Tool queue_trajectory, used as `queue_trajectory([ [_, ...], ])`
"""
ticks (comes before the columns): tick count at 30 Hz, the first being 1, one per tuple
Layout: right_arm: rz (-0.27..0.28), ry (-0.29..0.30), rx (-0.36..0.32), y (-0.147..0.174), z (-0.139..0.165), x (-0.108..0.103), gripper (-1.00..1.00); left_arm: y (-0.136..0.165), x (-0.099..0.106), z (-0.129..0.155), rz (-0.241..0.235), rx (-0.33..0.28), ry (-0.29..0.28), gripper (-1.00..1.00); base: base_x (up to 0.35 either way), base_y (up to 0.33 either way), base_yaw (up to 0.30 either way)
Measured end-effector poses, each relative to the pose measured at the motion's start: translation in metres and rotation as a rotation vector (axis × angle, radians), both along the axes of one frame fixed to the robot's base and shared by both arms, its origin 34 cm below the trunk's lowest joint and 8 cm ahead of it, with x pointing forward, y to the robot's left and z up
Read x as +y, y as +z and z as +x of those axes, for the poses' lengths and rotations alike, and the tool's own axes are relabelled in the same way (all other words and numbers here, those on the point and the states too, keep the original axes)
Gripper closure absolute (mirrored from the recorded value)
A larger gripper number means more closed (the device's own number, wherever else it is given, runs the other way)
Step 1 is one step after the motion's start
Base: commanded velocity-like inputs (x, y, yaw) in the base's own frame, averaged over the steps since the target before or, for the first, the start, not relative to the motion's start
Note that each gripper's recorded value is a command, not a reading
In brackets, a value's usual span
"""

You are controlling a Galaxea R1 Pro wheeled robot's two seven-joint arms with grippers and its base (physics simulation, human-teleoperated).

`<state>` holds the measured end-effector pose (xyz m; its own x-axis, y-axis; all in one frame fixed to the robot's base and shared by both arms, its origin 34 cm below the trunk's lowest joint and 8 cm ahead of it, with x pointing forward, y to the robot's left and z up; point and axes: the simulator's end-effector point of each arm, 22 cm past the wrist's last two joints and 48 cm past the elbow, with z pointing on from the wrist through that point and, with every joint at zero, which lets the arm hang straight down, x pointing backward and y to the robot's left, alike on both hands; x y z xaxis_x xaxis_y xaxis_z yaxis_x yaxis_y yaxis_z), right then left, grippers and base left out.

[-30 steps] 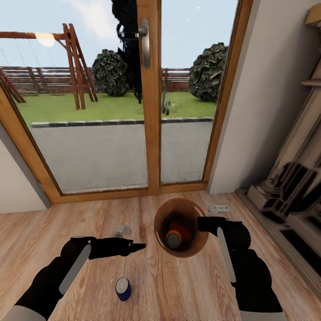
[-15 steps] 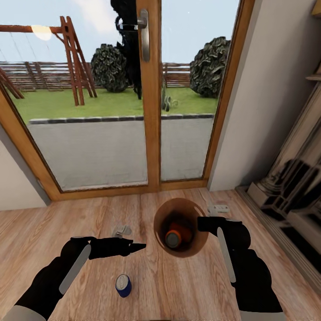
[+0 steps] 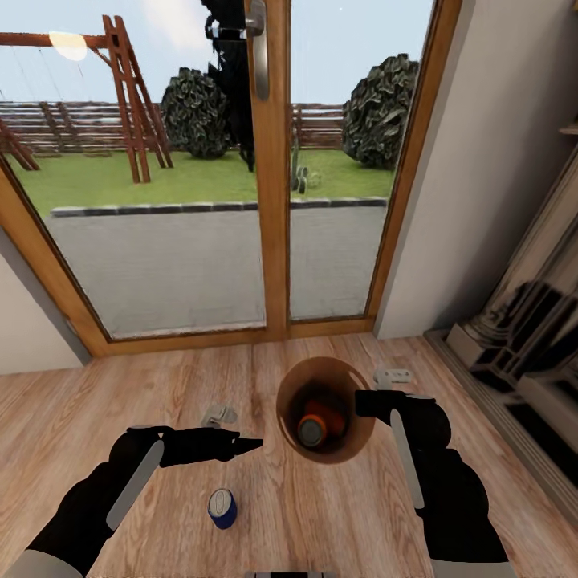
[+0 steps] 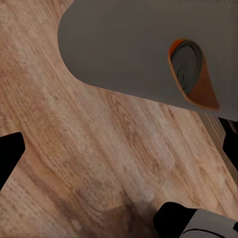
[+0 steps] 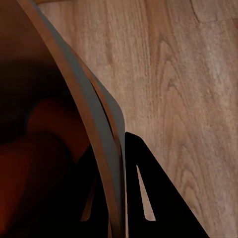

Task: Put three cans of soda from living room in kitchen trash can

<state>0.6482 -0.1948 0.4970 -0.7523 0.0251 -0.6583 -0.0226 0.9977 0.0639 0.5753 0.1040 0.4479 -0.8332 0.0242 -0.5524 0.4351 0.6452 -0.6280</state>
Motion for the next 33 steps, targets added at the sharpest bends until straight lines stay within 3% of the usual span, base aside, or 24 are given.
queue_trajectory([
  [33, 0.004, 0.005, 0.053, -0.03, -0.002, 0.002, 1.0, -0.027, 0.001, -0.004, 0.006, 0.053, 0.003, -1.0, 0.0, 0.0, 0.0],
])
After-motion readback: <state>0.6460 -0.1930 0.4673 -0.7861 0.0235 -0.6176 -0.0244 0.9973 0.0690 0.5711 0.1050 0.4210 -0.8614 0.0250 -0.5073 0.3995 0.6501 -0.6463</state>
